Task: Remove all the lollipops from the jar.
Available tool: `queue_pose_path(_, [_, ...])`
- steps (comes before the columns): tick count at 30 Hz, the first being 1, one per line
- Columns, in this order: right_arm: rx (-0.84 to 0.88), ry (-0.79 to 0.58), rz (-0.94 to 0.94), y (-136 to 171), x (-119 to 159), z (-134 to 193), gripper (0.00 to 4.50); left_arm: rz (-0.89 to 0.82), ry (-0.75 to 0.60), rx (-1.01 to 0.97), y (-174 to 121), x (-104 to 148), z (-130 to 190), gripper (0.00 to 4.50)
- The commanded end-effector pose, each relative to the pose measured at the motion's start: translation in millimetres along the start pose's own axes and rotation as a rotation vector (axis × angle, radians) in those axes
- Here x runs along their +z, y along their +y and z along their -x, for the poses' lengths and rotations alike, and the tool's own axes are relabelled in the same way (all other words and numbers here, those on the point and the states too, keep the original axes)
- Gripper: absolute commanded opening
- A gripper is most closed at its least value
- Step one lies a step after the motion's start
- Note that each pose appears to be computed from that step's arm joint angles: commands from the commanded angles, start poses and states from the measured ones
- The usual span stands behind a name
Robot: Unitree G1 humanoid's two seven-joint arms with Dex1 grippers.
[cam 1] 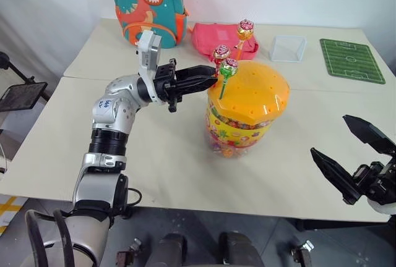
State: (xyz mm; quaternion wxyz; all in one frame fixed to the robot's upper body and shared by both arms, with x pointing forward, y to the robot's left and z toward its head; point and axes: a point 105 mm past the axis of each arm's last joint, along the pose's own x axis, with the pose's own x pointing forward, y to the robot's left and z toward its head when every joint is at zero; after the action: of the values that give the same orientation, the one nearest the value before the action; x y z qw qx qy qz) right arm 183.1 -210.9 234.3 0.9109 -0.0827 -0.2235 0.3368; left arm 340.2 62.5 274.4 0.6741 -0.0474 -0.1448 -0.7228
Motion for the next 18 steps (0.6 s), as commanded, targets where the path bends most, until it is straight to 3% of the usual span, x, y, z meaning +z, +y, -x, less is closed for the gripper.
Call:
queue_pose_path(1, [0.017,-0.026,0.035,3.4,9.2,-3.0,4.50,-0.047,0.002,-0.040,-4.4,10.6,-3.8,0.01])
queue_pose_path(5, [0.018,-0.027,0.032,2.8,8.3,-3.4,4.50,-0.026,-0.060,-0.041,-4.6,23.3,-3.6,0.01])
queue_pose_path(8, [0.022,-0.032,0.027,2.6,7.3,-4.6,4.50,0.086,-0.301,0.039,9.4,66.6,4.2,0.01])
queue_pose_path(12, [0.053,-0.055,0.017,6.2,8.2,-8.4,4.50,0.185,-0.453,0.200,30.1,96.9,31.4,0.01])
queue_pose_path(15, [0.105,-0.072,0.002,11.7,10.1,-13.6,4.50,0.235,-0.330,0.361,42.1,83.3,59.1,0.01])
queue_pose_path(18, [0.195,-0.044,-0.005,20.6,8.8,-16.3,4.50,0.214,-0.033,0.644,54.1,48.1,105.0,0.01])
